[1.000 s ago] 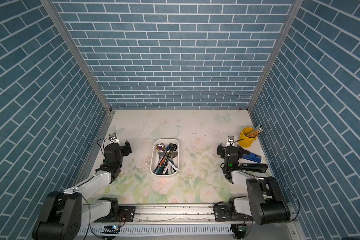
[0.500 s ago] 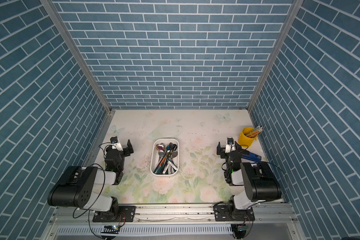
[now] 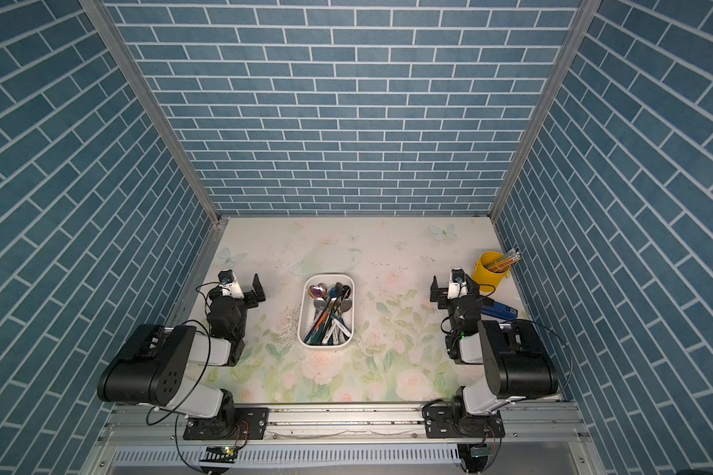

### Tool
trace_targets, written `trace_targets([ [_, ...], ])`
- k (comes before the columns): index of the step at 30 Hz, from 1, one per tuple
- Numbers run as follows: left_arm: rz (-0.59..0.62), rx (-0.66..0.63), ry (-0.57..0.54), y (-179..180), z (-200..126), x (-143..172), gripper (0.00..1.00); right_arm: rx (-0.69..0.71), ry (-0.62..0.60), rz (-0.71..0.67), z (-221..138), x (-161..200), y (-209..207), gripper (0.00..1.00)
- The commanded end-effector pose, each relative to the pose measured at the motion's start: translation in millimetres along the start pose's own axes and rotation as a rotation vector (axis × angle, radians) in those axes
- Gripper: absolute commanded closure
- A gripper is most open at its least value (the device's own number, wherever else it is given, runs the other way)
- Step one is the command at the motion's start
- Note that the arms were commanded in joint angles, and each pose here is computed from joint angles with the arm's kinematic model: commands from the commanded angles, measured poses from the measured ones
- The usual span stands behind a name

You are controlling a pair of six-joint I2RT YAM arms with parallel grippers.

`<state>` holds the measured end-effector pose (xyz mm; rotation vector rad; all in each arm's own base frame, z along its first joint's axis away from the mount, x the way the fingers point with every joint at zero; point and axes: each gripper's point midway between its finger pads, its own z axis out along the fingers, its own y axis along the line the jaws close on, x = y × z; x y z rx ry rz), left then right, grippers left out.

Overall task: Put the spoon into the storage box
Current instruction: Reset both arms

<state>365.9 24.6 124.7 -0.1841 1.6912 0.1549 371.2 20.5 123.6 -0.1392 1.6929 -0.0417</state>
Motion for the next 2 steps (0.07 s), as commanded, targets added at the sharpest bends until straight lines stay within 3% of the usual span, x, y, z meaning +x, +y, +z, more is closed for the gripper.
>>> trace_targets([
  [1, 0.000, 0.005, -0.025, -0.4, 0.9, -7.0, 0.00, -0.011, -0.007, 0.005, 2.3, -2.5, 0.4, 0.00],
  [2, 0.000, 0.005, -0.028, -0.3, 0.9, -7.8, 0.00, -0.003, -0.008, 0.003, 1.4, -2.3, -0.9, 0.00],
])
